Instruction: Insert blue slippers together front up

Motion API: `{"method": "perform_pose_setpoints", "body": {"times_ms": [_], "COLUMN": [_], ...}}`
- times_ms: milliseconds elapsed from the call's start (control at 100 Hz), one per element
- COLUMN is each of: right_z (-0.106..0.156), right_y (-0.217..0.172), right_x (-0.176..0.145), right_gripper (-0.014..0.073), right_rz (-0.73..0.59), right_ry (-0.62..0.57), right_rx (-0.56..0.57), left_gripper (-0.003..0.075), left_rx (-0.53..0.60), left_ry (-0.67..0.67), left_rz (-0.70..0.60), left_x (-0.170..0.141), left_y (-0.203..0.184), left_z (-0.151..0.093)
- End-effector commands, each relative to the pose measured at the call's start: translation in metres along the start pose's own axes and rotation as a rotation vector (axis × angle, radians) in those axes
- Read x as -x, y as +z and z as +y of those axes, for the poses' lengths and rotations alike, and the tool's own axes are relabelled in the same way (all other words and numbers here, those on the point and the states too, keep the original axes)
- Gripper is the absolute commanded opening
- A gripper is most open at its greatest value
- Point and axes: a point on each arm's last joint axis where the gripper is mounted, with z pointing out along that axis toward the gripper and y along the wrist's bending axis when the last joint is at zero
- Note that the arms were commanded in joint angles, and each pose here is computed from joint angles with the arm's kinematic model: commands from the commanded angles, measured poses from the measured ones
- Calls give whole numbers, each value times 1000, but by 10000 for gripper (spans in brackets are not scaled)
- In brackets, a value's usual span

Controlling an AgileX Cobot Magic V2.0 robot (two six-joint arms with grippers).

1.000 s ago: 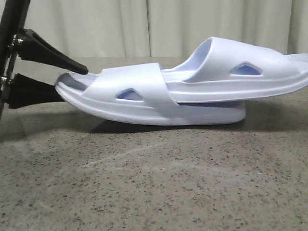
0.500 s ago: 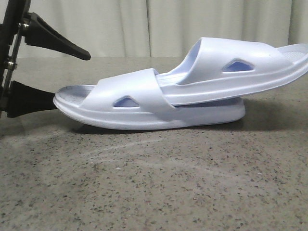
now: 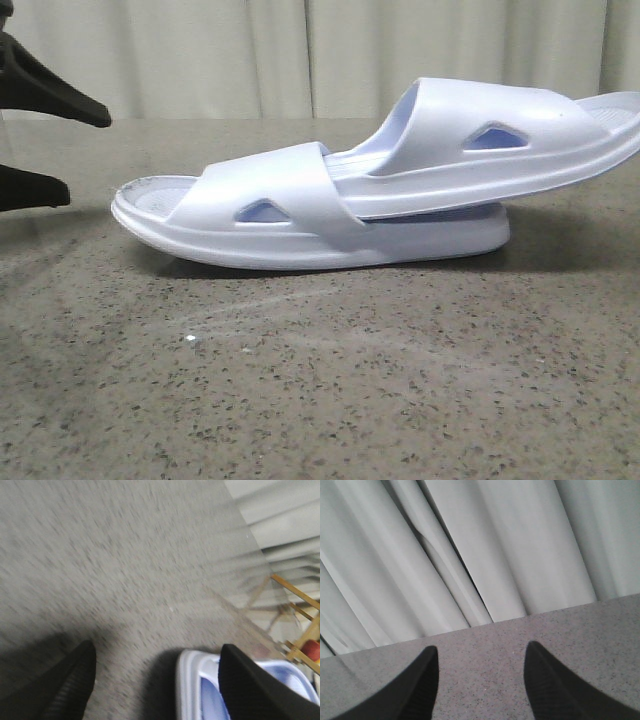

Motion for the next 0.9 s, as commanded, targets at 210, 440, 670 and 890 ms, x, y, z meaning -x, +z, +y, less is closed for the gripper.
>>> {"method": "perform_pose_setpoints", "body": {"times_ms": [210, 440, 670, 890], "right_z": [4, 4, -1, -12], "right_y": [-3, -3, -3, -4], "right_x": [17, 16, 16, 19], "right_gripper": [331, 331, 331, 331], "right_rz": [-88, -79, -66, -73], "right_ry": [-148, -230, -285, -323], "right_rx": [12, -1, -42, -127], "left_gripper": [457, 457, 457, 457], "left_rx": [-63, 107, 308, 283], "left_ry": [390, 670, 857, 943], "left_rz": [-241, -427, -632, -738], "left_x": [25, 21, 5, -20], "left_y": [-48, -92, -139, -164], "left_z": [-39, -72, -102, -123]}}
